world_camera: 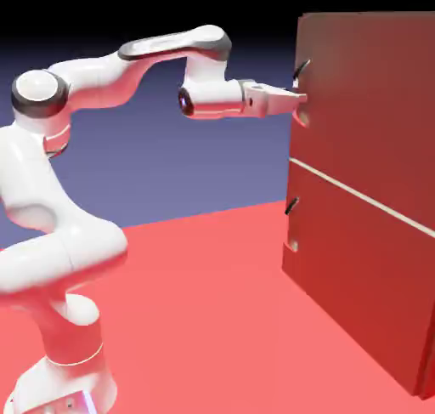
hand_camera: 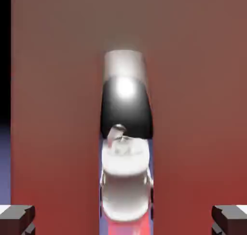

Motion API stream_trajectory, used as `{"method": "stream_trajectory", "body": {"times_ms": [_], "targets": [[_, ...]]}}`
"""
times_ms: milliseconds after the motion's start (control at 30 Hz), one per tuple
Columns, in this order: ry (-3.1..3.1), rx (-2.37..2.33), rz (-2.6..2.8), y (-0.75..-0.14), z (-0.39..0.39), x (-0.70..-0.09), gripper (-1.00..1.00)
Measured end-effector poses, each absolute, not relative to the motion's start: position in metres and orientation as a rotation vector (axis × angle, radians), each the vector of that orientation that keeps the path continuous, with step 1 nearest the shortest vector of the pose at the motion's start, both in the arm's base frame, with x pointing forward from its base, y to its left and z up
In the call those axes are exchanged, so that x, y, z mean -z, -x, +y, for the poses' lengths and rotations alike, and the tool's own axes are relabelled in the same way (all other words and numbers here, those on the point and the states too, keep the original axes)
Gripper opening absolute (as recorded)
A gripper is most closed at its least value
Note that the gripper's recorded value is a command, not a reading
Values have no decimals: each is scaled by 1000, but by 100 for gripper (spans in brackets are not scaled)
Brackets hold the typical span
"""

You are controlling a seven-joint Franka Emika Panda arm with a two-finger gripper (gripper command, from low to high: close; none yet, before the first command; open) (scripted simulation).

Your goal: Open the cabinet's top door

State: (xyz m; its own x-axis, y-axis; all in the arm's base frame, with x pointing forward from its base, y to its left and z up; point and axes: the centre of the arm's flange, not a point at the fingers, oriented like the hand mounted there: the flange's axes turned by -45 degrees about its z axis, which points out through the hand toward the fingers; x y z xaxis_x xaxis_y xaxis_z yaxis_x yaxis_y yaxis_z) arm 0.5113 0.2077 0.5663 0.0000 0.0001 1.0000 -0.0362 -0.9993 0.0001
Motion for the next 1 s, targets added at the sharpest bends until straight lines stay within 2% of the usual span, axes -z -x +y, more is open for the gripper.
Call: {"method": "stream_trajectory", "body": {"times_ms": [1000], "targets": [[-2359,-2361,364,-357,137,-566,-100]]}}
